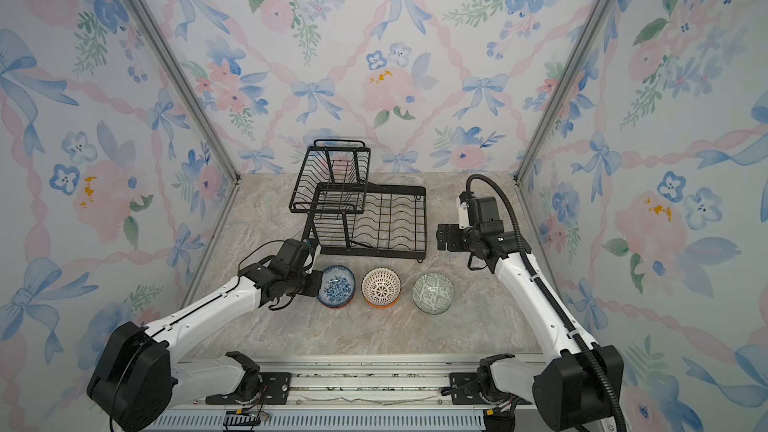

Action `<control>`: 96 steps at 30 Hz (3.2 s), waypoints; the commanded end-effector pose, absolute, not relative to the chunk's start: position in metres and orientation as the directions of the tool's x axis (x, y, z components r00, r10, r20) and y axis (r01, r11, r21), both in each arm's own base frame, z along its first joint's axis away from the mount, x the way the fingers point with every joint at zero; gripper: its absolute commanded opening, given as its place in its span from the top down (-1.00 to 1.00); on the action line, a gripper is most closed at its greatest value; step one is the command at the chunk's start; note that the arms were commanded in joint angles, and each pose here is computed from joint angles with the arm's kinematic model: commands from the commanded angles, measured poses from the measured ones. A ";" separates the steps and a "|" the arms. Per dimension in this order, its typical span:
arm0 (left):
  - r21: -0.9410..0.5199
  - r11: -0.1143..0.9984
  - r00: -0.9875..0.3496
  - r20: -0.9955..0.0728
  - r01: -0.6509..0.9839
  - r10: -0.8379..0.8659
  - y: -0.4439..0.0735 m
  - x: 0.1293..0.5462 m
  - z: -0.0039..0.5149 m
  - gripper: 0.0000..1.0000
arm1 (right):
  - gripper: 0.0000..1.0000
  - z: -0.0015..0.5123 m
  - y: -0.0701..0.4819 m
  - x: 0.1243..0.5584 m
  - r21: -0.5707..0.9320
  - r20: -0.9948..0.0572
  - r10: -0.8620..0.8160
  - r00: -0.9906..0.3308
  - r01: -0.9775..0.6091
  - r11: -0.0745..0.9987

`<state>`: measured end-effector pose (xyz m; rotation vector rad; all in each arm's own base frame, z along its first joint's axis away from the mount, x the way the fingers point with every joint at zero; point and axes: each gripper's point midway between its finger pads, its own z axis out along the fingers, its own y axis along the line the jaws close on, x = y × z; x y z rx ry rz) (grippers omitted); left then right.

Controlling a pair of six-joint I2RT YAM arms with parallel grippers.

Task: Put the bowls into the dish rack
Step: 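Lower the left gripper onto the blue floral bowl rim while the right arm rises, then close the left gripper on the blue floral bowl rim and lift it, then carry the bowl toward the right gripper while the right gripper reaches to grasp it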

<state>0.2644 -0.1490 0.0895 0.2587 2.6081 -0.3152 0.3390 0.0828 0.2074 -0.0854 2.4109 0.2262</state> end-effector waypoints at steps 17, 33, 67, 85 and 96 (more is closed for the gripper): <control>-0.170 0.963 -0.855 -0.510 0.209 0.096 -0.140 0.265 0.090 1.00 | -0.93 0.208 0.092 0.334 0.164 -0.657 -0.017 -0.754 -0.165 0.973; -0.203 0.959 -0.843 -0.535 0.195 0.058 -0.136 0.265 0.100 1.00 | -0.94 0.212 0.095 0.333 0.175 -0.664 -0.017 -0.748 -0.177 0.968; -0.312 0.891 -0.673 -0.739 0.329 -0.011 -0.162 0.272 0.213 1.00 | -0.94 0.224 0.160 0.326 0.253 -0.684 -0.106 -0.721 -0.371 0.894; -0.219 0.855 -0.518 -0.853 0.471 0.067 -0.229 0.291 0.282 1.00 | -0.99 0.298 0.226 0.305 0.401 -0.752 -0.058 -0.657 -0.526 0.750; -0.060 0.854 -0.391 -0.904 0.517 0.173 -0.277 0.329 0.321 1.00 | -0.82 0.324 0.213 0.293 0.335 -0.793 -0.079 -0.605 -0.540 0.772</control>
